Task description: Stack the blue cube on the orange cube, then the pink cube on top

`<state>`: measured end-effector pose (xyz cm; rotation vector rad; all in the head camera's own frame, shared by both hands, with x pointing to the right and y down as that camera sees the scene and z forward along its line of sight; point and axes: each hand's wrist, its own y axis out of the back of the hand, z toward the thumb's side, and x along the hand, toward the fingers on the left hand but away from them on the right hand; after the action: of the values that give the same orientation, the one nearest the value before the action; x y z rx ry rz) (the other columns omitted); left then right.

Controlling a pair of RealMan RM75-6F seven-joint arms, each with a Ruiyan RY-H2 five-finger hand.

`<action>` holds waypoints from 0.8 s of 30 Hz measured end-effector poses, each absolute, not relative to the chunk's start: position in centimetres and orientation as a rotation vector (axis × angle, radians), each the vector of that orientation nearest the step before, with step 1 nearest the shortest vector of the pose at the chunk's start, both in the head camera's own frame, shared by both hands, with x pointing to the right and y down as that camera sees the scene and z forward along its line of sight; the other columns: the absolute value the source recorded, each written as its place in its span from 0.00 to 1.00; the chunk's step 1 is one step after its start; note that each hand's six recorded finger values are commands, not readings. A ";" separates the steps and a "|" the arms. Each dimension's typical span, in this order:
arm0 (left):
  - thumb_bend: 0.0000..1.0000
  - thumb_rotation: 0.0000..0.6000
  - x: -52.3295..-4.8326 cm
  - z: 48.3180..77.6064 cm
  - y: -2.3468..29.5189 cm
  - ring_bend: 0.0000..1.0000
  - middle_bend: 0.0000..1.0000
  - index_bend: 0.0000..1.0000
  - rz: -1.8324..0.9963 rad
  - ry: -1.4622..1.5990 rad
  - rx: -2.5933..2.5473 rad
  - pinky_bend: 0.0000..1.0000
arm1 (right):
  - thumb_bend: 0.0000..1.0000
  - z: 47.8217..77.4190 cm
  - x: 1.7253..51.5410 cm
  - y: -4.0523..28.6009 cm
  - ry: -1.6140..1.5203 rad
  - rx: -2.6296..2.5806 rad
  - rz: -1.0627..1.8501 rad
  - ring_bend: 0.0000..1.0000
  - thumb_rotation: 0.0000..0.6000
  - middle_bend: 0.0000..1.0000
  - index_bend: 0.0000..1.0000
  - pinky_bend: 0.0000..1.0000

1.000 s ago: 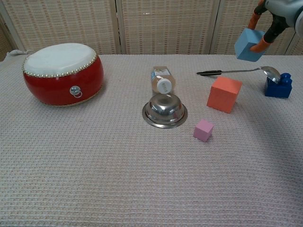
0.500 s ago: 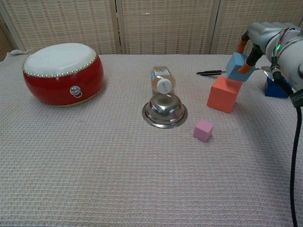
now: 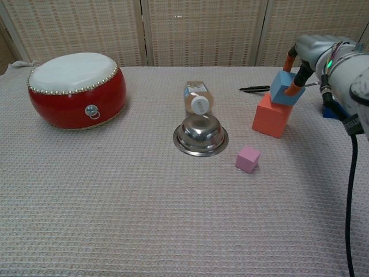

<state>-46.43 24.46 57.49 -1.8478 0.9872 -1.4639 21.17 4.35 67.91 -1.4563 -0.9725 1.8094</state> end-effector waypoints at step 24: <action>0.46 1.00 -46.6 57.5 24.5 0.00 0.03 0.00 -1.464 0.991 -1.847 0.18 | 0.20 66.8 20.2 3.7 -0.947 -1.471 1.728 0.00 1.00 0.03 0.51 0.00</action>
<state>-46.58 24.45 57.47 -1.8472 0.9908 -1.4644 20.24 3.69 66.79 -1.4707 -0.9471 1.7281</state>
